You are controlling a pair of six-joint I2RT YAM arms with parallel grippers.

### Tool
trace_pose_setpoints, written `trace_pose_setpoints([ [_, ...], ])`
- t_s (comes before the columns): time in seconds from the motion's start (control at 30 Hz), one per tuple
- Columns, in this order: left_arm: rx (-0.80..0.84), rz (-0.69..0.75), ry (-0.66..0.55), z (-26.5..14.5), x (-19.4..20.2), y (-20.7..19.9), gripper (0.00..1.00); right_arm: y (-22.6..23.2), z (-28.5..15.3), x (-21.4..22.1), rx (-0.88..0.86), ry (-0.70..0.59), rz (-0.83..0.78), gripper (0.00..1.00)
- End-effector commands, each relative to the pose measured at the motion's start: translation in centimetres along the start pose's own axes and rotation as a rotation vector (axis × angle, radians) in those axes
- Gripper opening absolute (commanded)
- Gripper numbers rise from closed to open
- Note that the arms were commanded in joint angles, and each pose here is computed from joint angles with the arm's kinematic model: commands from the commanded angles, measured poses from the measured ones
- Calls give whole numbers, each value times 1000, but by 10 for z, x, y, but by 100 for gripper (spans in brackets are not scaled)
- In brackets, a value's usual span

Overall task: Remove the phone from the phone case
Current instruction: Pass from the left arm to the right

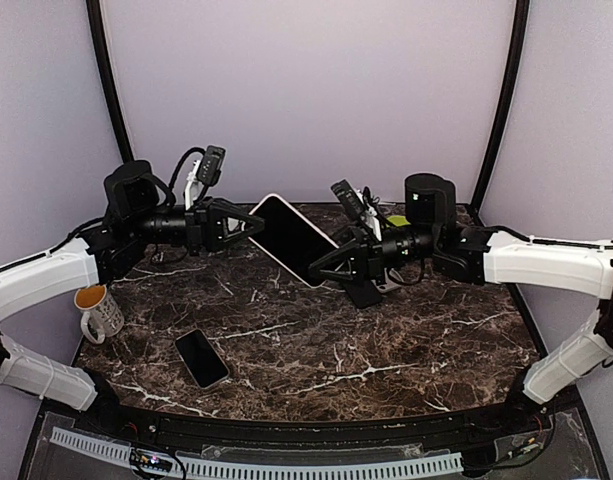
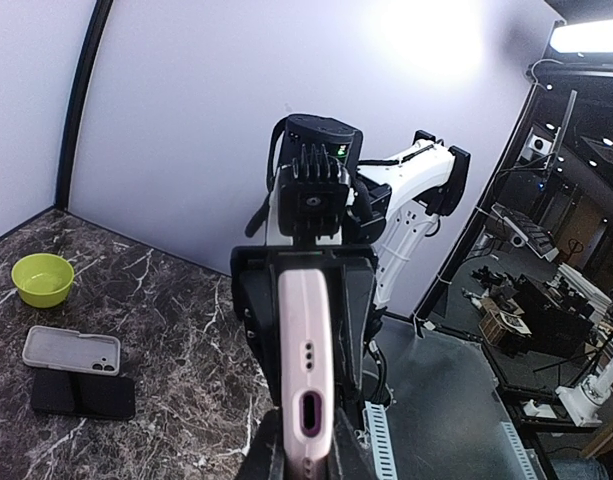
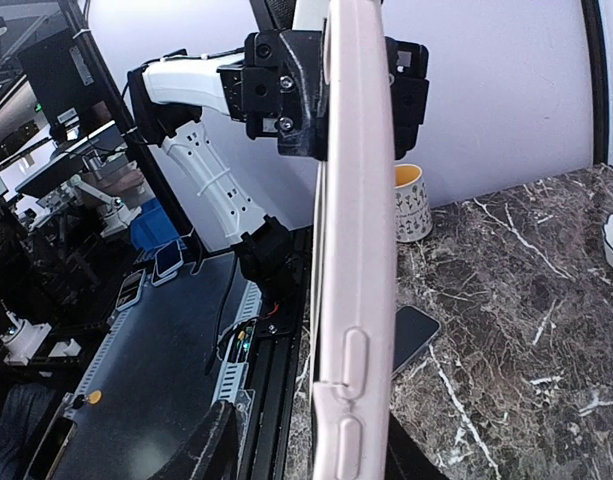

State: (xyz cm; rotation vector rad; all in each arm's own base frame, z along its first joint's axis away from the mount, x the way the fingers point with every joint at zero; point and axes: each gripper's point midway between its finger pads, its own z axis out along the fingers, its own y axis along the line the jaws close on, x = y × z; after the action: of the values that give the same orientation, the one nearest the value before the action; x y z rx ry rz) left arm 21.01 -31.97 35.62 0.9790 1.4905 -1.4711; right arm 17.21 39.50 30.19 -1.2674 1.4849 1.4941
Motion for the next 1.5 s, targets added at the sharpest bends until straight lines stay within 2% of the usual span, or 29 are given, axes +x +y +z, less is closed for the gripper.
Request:
trace_pose_setpoints([
  [0.0, 43, 132, -83, -9, -27, -27, 0, 12, -1, -21, -72, -48, -33, 41],
  [0.13, 28, 149, -112, -12, -30, -28, 0, 13, -6, -27, -65, -87, -36, 54],
  [0.27, 27, 181, -177, -18, -34, -33, 0, 12, -13, -35, -51, -160, -23, 56],
  [0.6, 20, 209, -266, -26, -45, -39, 0, 16, -20, -56, -64, -275, -1, 48],
  [0.97, 28, 218, -304, -30, -50, -44, 0, 17, -9, -56, -87, -258, -11, 42],
  [1.1, 33, 213, -298, -29, -45, -41, 0, 14, -3, -58, -107, -251, -1, 33],
  [1.37, 25, 196, -297, -28, -41, -36, 0, 17, -1, -71, -127, -308, -20, 25],
  [1.47, 13, 193, -303, -28, -41, -34, 0, 20, -1, -74, -132, -317, -31, 19],
])
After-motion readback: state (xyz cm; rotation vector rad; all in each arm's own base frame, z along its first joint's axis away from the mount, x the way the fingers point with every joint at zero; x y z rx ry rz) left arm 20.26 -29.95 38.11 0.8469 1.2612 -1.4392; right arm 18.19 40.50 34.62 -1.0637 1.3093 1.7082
